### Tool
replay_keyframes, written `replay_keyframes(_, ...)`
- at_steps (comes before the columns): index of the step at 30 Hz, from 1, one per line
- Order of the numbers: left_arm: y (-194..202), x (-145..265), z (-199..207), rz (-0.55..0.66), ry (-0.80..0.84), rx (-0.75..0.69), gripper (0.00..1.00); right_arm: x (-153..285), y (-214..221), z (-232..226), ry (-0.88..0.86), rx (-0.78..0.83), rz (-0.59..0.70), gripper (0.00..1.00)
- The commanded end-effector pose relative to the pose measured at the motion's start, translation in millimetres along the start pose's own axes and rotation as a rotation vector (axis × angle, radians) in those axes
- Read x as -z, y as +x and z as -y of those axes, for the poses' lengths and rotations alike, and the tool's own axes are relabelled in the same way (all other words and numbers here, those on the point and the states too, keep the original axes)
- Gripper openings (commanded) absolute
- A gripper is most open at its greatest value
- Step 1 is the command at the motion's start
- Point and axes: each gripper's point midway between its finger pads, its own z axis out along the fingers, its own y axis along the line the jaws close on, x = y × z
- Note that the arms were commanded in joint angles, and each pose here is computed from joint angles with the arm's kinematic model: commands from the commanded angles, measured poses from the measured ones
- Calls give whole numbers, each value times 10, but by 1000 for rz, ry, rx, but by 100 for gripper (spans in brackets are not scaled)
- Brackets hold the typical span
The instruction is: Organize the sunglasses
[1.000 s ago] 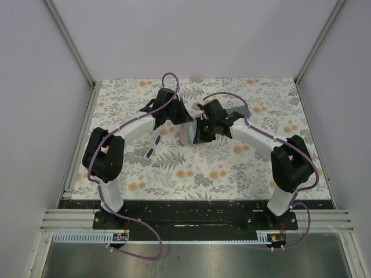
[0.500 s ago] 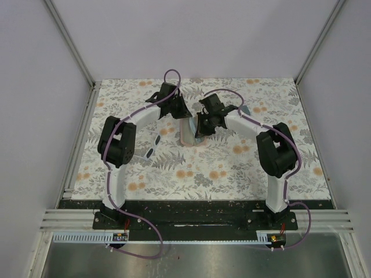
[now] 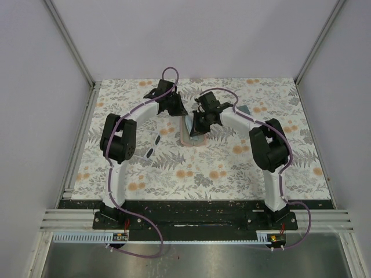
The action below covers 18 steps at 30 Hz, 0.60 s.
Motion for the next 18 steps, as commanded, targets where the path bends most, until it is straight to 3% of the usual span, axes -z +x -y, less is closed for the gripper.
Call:
replay_keyframes(1, -133, -12, -60, 18, -21, -50, 0, -24, -134, -186, -52, 6, 17, 0)
replay_keyframes(18, -161, -44, -367, 3, -91, -60, 0, -404, 41, -469, -78, 19, -51, 0)
